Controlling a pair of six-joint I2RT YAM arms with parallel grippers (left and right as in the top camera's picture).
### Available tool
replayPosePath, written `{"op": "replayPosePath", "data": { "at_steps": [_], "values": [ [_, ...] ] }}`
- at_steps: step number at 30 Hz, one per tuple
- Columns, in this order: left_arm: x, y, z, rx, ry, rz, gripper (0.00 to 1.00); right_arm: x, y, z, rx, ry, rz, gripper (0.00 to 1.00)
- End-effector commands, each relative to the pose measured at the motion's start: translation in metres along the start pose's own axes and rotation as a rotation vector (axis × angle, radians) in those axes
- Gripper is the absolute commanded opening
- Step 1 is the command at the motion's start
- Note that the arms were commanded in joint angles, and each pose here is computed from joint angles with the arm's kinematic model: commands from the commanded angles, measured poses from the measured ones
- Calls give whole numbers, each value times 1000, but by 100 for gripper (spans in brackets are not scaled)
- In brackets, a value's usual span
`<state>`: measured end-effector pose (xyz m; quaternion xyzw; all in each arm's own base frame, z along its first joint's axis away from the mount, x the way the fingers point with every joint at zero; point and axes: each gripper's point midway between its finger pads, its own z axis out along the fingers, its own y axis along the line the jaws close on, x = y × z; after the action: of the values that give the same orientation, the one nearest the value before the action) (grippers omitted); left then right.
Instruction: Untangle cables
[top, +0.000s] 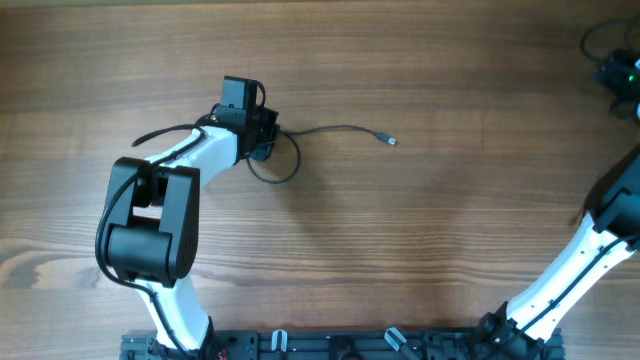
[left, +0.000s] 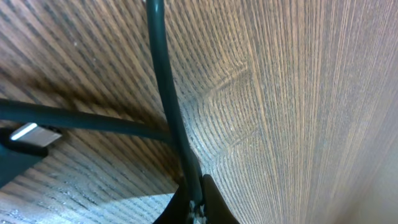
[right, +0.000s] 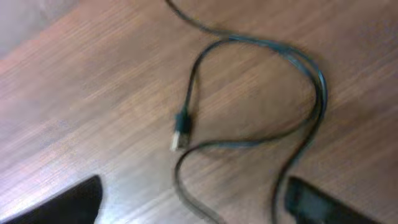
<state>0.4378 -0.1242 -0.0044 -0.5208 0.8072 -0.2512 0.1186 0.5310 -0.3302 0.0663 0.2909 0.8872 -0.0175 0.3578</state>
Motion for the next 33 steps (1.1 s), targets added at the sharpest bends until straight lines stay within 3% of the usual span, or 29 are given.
{"op": "replayPosePath", "data": {
  "at_steps": [1, 4, 6, 8, 12, 14, 16, 17, 19, 23, 26, 33],
  "values": [
    [11, 67, 29, -184, 16, 10, 4, -65, 13, -67, 11, -102, 57, 100],
    [39, 37, 32, -45, 156, 162, 4, -79, 25, -128, 4, -113, 167, 100],
    [73, -2, 29, 139, 251, 352, 4, -69, 38, -162, -6, -61, 210, 100],
    [93, -20, 26, 223, 273, 463, 4, -56, 52, -173, -32, -8, 192, 100],
    [137, -48, 2, 345, 297, 653, 4, -8, 111, -176, -159, 171, 16, 100],
    [140, -68, -25, 412, 266, 721, 13, 14, 146, -178, -214, 234, -87, 100],
    [117, -92, -63, 459, 157, 748, 39, 38, 191, -185, -309, 286, -217, 100],
    [101, -98, -79, 459, 98, 729, 63, 54, 219, -191, -370, 314, -297, 100],
    [58, -106, -116, 445, -42, 668, 100, 86, 266, -199, -445, 357, -452, 100],
    [-36, -72, -162, 275, -270, 498, 100, 174, 344, -207, -635, 451, -804, 100],
    [-89, -20, -172, 115, -309, 346, 100, 263, 389, -202, -746, 513, -1046, 100],
    [-122, 21, -181, 9, -322, 226, 100, 359, 429, -187, -644, 401, -1305, 100]
  ]
}}
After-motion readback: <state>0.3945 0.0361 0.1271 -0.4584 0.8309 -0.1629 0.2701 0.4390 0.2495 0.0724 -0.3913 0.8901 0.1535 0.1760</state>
